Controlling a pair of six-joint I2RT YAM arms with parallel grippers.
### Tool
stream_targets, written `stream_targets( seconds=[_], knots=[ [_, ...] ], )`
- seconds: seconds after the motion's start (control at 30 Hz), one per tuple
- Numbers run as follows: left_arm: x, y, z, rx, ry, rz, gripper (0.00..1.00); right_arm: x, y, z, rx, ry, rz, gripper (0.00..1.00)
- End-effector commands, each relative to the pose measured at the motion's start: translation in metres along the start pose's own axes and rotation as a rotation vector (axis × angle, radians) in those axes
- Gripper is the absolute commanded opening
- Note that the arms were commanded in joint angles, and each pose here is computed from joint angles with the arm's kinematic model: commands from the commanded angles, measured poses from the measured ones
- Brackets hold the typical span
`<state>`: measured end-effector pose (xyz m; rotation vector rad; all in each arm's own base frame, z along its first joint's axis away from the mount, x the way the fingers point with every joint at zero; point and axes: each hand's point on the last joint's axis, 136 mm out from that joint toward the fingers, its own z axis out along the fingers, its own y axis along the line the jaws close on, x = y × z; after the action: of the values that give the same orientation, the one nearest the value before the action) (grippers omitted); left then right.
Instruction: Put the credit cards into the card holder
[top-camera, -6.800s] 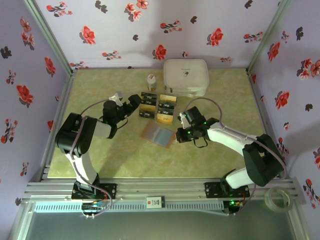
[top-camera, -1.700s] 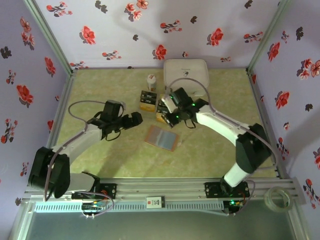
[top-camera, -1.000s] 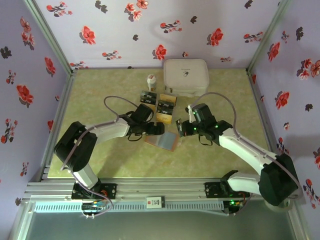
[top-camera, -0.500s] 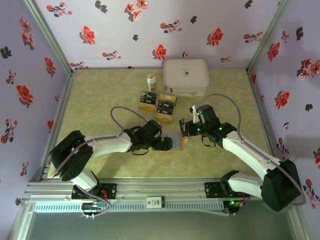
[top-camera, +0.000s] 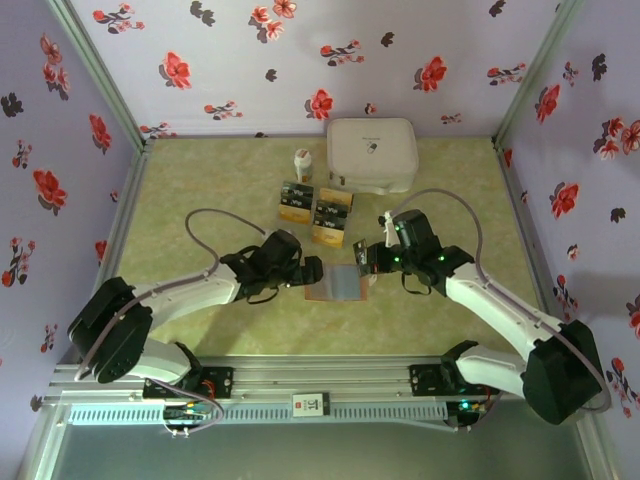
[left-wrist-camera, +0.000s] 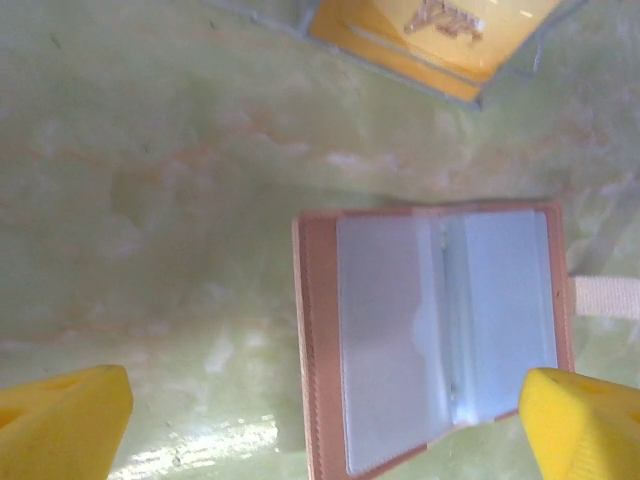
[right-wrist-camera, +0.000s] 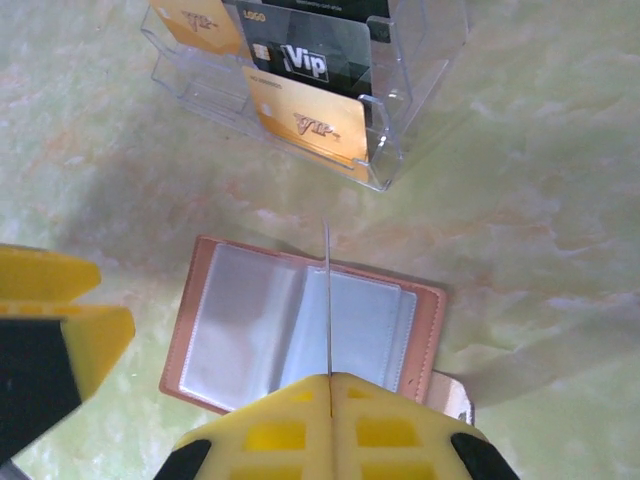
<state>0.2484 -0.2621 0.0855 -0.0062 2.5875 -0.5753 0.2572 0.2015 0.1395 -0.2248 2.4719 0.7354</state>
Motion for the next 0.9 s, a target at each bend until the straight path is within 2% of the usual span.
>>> stream_targets(
  seconds=[0.0,0.43,0.87],
  knots=[
    [-0.02,0.003,-0.001,-0.046,-0.016,0.061,1.0,-0.004,0.009,-0.007,-0.062,-0.04,0.053,0.0],
    [-0.056,0.005,0.01,-0.11,0.009,0.196,1.0,0.0,0.009,0.007,-0.149,-0.098,0.227,0.0],
    [-0.035,0.019,0.038,-0.205,0.079,0.265,1.0,0.017,0.008,0.023,-0.213,-0.074,0.257,0.0]
  ],
)
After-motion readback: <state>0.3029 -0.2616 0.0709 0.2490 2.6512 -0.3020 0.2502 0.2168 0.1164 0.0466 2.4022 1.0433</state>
